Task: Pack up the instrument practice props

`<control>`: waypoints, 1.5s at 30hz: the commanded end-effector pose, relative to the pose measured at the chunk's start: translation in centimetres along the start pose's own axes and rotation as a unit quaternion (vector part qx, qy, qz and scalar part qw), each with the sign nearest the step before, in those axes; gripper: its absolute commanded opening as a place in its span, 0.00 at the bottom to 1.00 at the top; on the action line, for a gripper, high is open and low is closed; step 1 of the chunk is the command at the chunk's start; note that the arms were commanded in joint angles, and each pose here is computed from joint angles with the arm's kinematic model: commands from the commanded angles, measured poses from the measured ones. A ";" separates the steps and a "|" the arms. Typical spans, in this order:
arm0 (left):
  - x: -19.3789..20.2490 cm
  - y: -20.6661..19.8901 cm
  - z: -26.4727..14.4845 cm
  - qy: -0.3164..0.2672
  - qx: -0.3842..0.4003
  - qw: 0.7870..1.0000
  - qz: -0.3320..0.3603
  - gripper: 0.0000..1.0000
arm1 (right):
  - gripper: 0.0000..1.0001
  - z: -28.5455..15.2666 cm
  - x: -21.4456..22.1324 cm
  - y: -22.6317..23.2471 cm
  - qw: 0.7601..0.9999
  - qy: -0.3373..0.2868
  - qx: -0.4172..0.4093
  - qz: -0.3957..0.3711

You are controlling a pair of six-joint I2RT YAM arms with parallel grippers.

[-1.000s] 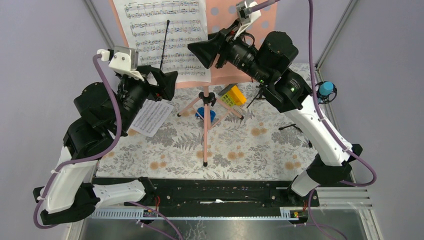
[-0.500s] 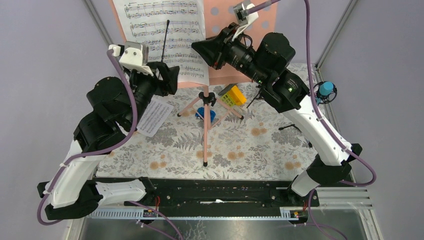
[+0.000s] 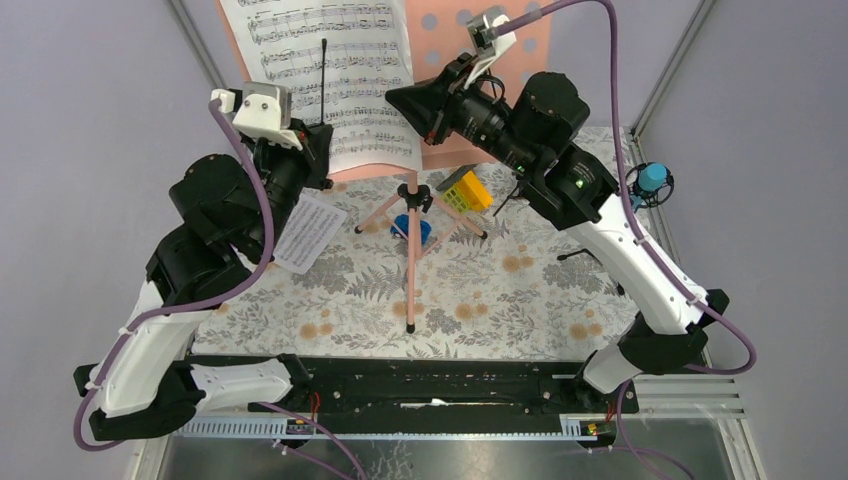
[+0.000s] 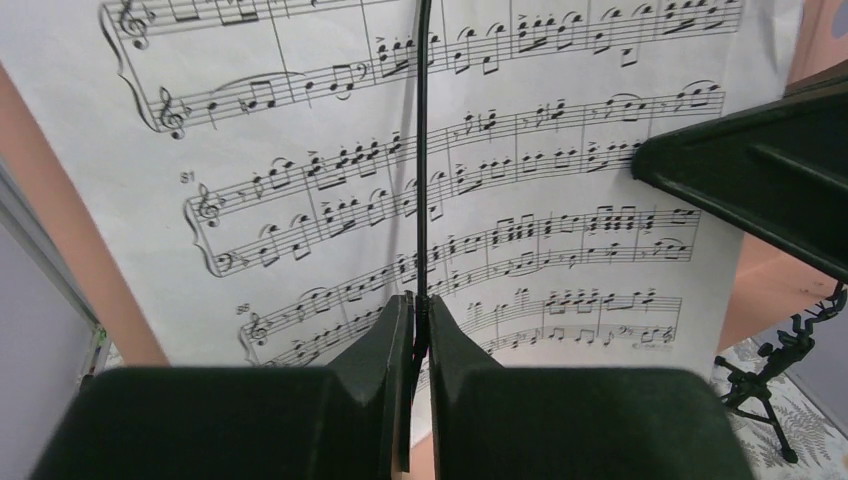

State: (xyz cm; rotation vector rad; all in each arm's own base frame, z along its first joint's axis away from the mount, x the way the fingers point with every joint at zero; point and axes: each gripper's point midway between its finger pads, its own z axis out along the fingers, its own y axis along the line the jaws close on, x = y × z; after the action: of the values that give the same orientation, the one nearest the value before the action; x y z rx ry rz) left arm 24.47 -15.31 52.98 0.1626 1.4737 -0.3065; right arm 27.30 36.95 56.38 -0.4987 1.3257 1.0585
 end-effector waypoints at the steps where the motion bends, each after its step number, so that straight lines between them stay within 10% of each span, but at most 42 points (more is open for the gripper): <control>1: -1.1 0.3 -0.1 -0.022 -0.007 1.000 -0.017 0.05 | 0.05 -1.7 -4.2 2.3 0.997 -0.060 -0.038 -0.013; 26: -1.8 1.1 -1.5 -0.036 -0.003 0.999 -0.024 0.04 | 0.00 -13.0 -7.3 2.1 0.992 -0.116 0.016 -0.050; 36: -3.8 -1.0 -6.3 -0.077 0.140 0.986 -0.039 0.82 | 0.00 -18.1 -3.3 4.1 0.997 -0.064 -0.040 -0.031; 45: -0.3 -6.4 -13.6 -0.055 0.370 0.924 -0.082 0.99 | 0.00 -20.9 0.7 6.8 0.991 -0.026 -0.130 -0.016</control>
State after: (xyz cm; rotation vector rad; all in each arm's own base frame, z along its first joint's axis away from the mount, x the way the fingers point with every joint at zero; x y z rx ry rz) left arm 12.70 -13.21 54.94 0.4255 1.2033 -0.7610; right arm 12.85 22.83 52.83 -0.5828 1.1944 1.1213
